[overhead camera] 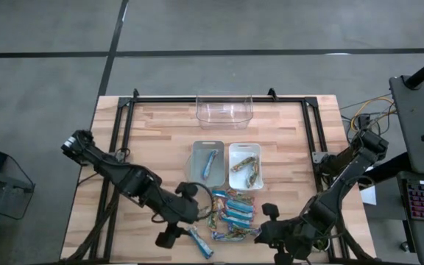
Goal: Pick and place Granola Bars by type
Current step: Put the blue granola bar into the transparent bin
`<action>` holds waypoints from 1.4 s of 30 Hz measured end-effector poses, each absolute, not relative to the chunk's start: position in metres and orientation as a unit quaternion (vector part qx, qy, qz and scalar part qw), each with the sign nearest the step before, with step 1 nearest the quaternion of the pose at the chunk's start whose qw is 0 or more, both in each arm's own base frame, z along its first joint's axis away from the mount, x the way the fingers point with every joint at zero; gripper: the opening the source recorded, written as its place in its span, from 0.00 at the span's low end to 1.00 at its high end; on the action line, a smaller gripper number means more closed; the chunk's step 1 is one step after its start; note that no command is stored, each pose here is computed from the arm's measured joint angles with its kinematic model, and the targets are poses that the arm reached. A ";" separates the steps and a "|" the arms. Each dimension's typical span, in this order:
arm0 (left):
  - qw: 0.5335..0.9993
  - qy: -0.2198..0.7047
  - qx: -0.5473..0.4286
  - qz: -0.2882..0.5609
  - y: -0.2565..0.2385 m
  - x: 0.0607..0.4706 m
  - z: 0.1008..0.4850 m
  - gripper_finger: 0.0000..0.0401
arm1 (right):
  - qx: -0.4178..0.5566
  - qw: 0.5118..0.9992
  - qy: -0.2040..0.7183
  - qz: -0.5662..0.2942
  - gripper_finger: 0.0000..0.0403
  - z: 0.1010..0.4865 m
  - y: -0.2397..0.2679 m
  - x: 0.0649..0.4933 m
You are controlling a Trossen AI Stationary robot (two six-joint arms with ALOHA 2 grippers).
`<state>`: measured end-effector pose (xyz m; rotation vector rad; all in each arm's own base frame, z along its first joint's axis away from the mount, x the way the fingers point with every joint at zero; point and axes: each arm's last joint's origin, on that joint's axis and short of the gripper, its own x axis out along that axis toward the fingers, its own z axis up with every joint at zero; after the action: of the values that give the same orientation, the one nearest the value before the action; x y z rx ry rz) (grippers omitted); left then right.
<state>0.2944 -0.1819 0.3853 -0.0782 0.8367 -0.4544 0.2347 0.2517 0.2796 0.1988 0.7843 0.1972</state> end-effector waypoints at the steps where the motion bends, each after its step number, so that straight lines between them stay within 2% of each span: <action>1: 0.886 0.403 -0.032 -0.225 -0.185 0.296 0.384 0.49 | 0.096 0.914 0.381 0.095 0.02 0.280 0.252 0.235; 20: 0.839 0.448 0.090 -0.297 -0.236 0.322 0.322 0.49 | 0.095 0.914 0.383 0.094 0.02 0.279 0.251 0.234; 32: 0.809 0.493 0.150 -0.285 -0.245 0.333 0.278 0.49 | 0.112 0.910 0.392 0.076 0.02 0.278 0.249 0.235; 42: 0.793 0.516 0.182 -0.268 -0.245 0.336 0.262 0.49 | 0.112 0.910 0.393 0.076 0.02 0.278 0.249 0.235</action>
<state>0.3364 -0.2450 0.2623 0.3921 1.1095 -0.5774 0.2348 0.2485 0.2776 0.2312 0.8099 0.1561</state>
